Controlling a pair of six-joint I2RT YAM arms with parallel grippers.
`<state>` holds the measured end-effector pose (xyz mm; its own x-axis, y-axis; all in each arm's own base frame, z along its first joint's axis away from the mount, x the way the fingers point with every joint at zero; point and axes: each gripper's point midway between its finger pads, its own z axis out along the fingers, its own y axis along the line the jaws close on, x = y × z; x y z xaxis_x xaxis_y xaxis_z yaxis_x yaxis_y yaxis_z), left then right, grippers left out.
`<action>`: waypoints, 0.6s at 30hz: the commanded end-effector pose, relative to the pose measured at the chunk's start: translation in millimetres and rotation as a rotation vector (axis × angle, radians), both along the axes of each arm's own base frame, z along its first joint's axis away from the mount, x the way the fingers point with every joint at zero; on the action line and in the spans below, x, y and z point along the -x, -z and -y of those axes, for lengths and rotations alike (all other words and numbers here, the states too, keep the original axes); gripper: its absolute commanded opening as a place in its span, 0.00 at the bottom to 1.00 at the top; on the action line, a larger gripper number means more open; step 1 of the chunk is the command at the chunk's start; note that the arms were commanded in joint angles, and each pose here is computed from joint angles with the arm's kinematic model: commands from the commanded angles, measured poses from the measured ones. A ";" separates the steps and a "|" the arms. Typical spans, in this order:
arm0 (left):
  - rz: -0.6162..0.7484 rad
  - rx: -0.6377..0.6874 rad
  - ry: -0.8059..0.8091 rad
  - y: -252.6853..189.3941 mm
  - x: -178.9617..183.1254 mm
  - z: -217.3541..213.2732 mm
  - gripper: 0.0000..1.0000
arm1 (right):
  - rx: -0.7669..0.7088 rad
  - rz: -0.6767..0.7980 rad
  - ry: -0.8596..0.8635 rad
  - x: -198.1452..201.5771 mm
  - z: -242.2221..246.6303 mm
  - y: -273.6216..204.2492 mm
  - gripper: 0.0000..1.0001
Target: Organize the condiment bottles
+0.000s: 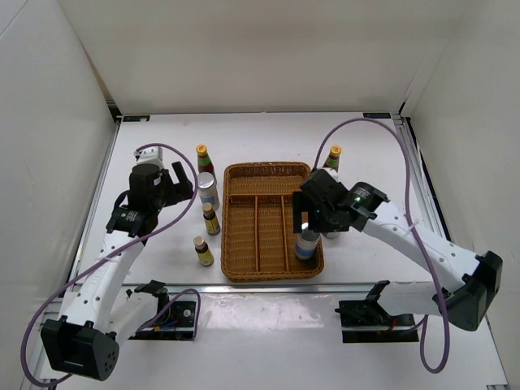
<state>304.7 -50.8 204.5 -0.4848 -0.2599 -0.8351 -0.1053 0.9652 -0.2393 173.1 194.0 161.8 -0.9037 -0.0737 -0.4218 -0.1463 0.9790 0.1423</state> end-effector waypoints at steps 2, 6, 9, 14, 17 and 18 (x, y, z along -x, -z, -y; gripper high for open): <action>0.003 0.007 0.071 -5.4 -1.8 11.4 0.99 | -0.016 0.218 0.061 -25.7 13.7 -59.4 1.00; -0.019 0.030 0.116 -12.2 -20.2 24.6 0.99 | 0.006 0.289 0.051 -34.2 20.4 -75.4 1.00; -0.055 0.036 0.155 -11.6 -41.7 35.7 0.99 | 0.010 0.311 0.041 -35.5 22.8 -81.3 1.00; -0.127 0.027 0.194 8.1 -60.9 50.3 0.99 | -0.001 0.311 0.037 -27.5 29.8 -78.2 1.00; -0.177 -0.012 0.227 26.9 -66.3 62.3 0.99 | -0.008 0.310 0.046 -21.5 36.4 -73.9 1.00; -0.210 -0.025 0.229 39.9 -67.6 65.0 0.99 | -0.015 0.315 0.047 -20.7 37.3 -75.9 1.00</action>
